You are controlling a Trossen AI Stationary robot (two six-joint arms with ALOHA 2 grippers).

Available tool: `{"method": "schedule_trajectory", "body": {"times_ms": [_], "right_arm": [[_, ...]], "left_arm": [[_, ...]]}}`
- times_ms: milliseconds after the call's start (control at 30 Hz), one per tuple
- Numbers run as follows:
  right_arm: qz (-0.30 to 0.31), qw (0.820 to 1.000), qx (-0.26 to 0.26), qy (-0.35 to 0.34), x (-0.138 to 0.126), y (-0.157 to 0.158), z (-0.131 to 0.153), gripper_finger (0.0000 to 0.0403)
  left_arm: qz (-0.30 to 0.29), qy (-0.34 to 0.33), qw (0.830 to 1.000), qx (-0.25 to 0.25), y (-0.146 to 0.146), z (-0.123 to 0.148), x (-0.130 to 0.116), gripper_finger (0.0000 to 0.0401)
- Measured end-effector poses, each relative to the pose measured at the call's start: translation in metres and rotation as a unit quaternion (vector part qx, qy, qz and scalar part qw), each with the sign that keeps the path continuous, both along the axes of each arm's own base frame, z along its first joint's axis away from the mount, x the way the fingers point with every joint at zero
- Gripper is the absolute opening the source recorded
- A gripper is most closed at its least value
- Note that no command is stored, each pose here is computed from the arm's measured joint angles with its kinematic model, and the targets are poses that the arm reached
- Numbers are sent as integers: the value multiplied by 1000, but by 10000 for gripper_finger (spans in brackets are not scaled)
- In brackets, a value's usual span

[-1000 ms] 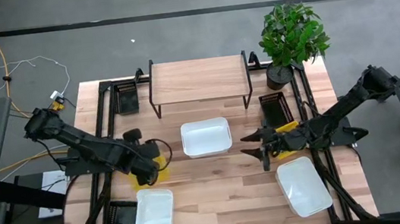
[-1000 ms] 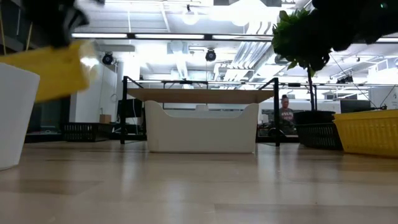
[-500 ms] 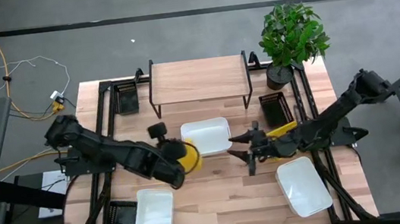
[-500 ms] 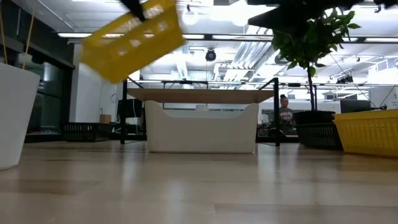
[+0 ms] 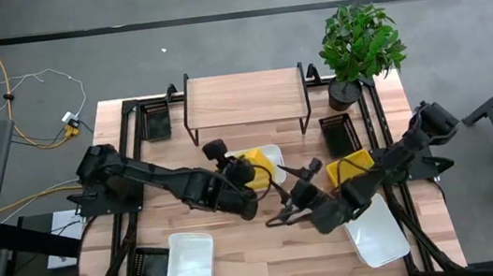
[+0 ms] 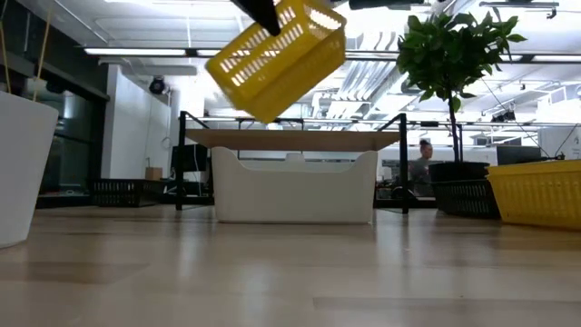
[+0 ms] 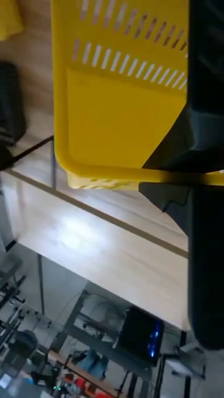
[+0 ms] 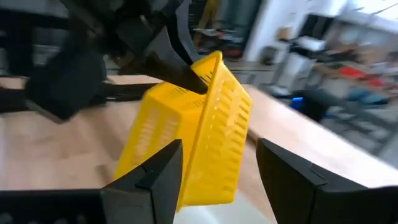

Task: Stack baskets on shelf by color
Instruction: Stack the yellow bin on top of the stacked yellow bins

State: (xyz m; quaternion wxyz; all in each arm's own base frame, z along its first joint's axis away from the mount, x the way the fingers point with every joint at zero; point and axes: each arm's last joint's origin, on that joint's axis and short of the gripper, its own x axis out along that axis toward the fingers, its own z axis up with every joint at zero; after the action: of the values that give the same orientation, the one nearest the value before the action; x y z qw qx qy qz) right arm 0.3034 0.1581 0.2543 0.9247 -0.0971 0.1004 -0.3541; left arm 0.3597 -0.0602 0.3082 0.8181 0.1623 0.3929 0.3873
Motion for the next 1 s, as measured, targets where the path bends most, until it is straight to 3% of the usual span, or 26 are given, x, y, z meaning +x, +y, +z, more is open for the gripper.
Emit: {"method": "schedule_trajectory", "body": {"times_ms": [333,600,733,933,1000], "right_arm": [[-83,994,-62,20,15,3,-14,192],[-102,992,-71,19,15,-1,-14,188],[-104,992,-70,19,15,-2,-14,145],[-104,992,-70,20,15,-2,-14,19],[-105,992,-74,22,15,-2,-14,11]], "left_arm": [[-35,-24,999,-32,-4,3,9,0],[-43,-32,998,-34,-10,3,9,0],[-53,-27,998,-31,-13,4,9,0],[-69,-25,997,-26,-19,5,9,19],[-81,-25,996,-25,-22,5,10,36]]}}
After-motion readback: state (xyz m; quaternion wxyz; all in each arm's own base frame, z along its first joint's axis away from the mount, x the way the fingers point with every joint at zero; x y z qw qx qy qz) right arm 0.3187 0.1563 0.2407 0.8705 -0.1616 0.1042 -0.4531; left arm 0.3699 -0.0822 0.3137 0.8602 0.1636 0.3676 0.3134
